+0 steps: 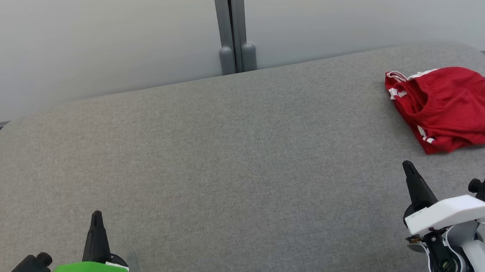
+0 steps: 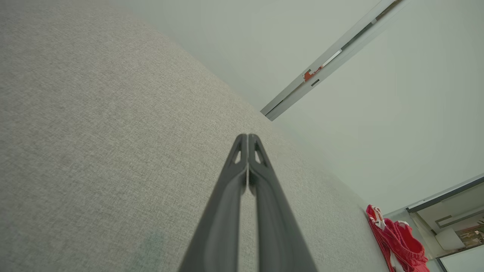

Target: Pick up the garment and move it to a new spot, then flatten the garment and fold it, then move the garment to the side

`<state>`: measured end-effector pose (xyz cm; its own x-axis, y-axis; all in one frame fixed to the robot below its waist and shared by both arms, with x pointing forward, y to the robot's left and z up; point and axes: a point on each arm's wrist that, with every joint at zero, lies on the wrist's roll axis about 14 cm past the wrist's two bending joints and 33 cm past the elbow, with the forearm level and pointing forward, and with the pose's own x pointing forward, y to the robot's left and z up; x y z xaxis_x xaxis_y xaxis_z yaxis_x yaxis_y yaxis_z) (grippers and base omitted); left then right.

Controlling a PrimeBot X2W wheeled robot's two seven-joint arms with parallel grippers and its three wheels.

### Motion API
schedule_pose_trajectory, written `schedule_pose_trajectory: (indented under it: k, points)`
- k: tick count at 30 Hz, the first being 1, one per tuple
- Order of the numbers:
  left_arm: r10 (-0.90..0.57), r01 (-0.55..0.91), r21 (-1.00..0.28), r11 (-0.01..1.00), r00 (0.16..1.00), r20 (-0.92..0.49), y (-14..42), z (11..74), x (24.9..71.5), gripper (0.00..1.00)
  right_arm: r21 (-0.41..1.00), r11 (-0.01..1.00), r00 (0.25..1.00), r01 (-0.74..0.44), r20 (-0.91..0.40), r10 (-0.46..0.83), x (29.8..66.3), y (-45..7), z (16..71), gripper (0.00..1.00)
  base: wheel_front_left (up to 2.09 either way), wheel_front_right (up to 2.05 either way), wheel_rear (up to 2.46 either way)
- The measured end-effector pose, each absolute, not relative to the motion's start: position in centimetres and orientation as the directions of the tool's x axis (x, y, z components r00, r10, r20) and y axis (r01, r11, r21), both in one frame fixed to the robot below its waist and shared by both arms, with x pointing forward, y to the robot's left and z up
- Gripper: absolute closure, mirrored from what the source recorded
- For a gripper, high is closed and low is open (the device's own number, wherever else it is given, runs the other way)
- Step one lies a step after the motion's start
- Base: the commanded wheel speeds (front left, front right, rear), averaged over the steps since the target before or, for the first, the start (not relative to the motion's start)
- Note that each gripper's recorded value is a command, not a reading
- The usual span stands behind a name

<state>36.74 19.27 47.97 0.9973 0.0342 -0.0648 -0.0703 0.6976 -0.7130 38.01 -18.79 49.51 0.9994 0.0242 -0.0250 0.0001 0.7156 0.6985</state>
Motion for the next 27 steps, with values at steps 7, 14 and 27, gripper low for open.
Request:
schedule_pose_trajectory:
  k: [7,14,27]
  points:
    - [0.040,-0.081,-0.773,0.629,0.997,-0.072,19.50,47.99,36.87,1.00,0.761,0.648,0.999,0.016,-0.033,0.015,38.09,-19.04,49.49,1.00,0.00,0.00,0.00]
    - [0.037,-0.080,-0.820,0.566,0.997,-0.073,19.55,48.20,37.13,1.00,0.811,0.585,0.999,0.026,-0.038,0.009,38.16,-19.24,49.52,1.00,0.00,0.00,0.00]
    - [0.032,-0.076,-0.889,0.452,0.997,-0.069,19.66,48.58,37.48,1.00,0.885,0.465,0.999,0.037,-0.044,0.003,38.28,-19.40,49.57,1.00,0.00,0.00,0.00]
